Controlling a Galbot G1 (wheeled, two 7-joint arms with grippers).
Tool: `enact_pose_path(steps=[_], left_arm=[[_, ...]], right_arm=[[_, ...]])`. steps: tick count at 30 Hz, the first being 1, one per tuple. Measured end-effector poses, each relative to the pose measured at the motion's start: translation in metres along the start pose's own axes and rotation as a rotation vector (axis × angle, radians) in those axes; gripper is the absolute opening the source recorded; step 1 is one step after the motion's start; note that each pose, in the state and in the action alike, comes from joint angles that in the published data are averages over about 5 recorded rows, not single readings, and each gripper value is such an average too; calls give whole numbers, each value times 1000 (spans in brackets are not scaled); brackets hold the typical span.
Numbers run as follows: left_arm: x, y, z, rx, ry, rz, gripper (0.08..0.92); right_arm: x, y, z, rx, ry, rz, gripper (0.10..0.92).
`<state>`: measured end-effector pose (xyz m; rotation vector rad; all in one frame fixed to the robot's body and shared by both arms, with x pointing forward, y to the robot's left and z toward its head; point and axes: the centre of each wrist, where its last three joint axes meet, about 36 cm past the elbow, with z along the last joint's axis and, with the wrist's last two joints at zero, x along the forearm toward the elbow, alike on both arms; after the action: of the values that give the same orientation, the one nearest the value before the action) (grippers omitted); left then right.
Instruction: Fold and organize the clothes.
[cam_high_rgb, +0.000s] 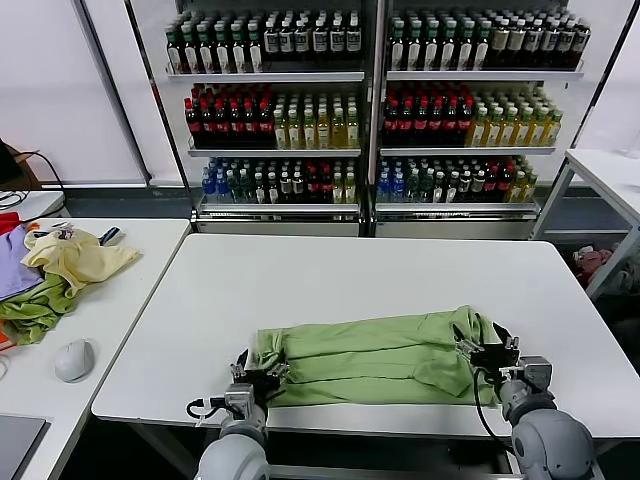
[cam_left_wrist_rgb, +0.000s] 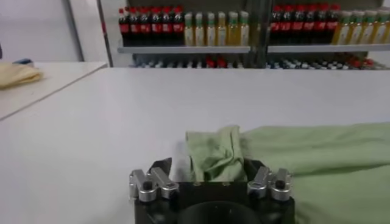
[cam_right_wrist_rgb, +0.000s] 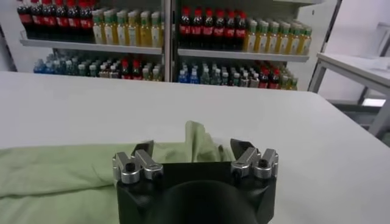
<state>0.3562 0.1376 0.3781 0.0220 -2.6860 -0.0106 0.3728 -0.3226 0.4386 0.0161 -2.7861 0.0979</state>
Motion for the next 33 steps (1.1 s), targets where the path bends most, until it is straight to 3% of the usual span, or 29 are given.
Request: enact_pose_path(steps=[11, 19, 26, 33], left_arm=[[-3, 6, 8, 41, 27, -20, 376], [-6, 37, 2, 85, 19, -39, 152], [-10, 99, -12, 103, -2, -108, 118], [-9, 175, -57, 150, -69, -173, 118]], right_arm=[[7, 2, -2, 13, -21, -5, 823], [9, 2, -7, 22, -48, -13, 823], [8, 2, -11, 29, -64, -18, 823], [7, 3, -13, 36, -72, -25, 823]])
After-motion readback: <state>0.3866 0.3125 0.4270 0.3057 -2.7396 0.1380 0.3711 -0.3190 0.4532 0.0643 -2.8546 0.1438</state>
